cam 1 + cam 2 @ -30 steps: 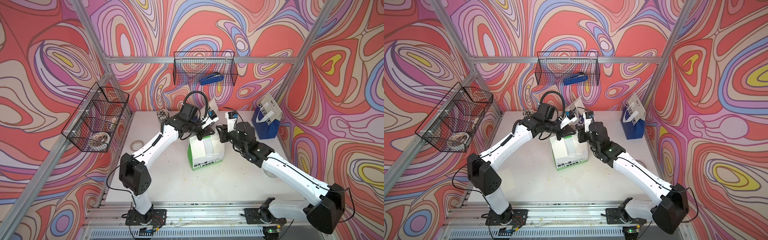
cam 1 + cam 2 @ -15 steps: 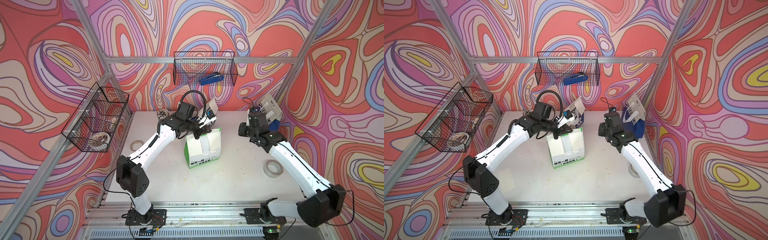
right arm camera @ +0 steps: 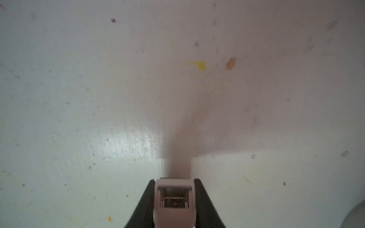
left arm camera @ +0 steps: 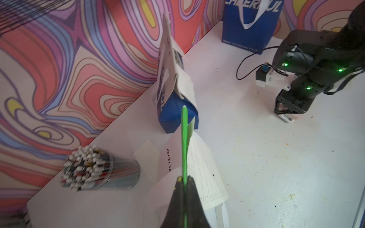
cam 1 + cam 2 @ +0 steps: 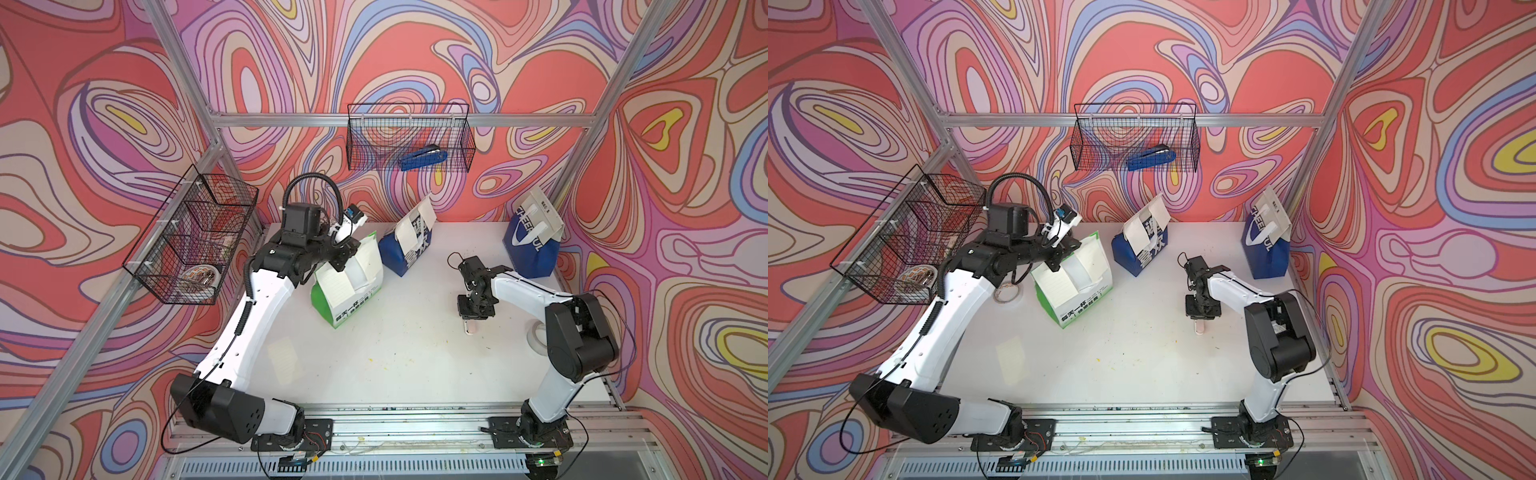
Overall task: Staple the receipts to the bags
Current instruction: Place the stapler at the center of the board, then place the takeout bag at the center of the board, then pick up the takeout bag from the corner of the board, then place the takeout bag at the center of the board.
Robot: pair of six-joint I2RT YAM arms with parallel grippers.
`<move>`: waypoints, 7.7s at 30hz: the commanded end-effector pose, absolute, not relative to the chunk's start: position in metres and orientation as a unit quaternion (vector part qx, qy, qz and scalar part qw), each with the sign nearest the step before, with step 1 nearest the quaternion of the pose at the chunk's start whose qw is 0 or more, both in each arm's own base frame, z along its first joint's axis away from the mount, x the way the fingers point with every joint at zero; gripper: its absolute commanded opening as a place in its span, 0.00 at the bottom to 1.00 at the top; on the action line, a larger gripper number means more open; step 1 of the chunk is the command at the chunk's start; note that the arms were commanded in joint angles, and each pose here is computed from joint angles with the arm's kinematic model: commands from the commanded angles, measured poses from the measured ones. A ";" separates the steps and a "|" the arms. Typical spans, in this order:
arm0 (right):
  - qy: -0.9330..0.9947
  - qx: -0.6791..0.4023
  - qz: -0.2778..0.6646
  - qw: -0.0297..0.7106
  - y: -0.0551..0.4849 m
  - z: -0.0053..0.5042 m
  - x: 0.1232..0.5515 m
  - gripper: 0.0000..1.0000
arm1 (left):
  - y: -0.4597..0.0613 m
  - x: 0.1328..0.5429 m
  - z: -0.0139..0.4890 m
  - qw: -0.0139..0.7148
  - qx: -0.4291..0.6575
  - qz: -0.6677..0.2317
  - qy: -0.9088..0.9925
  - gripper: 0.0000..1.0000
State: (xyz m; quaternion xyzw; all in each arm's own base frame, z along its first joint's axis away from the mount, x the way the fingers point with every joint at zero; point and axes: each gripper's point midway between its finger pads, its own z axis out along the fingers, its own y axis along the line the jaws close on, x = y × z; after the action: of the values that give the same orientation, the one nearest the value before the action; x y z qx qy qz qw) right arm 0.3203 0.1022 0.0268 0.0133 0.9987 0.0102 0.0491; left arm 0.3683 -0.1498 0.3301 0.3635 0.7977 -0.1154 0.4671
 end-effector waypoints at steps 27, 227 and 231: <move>0.904 -0.089 0.168 0.384 0.155 0.193 0.393 0.55 | -0.188 0.343 0.343 0.482 0.458 -0.276 0.694 0.00; 0.661 -0.620 0.225 0.357 0.275 0.254 0.292 0.50 | -0.031 0.395 0.193 0.421 -0.223 -0.227 0.849 0.76; 0.652 -0.568 0.202 0.459 0.259 0.309 0.307 0.56 | -0.063 0.422 0.173 0.375 -0.197 -0.217 0.879 0.79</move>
State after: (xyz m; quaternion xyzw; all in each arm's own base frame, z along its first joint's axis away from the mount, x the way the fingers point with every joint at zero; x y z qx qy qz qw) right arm 0.2940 0.2679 0.2589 -0.6077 0.6662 0.2215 0.3713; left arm 0.4021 -0.0479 0.1745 -0.2017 0.8778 -0.2104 0.3803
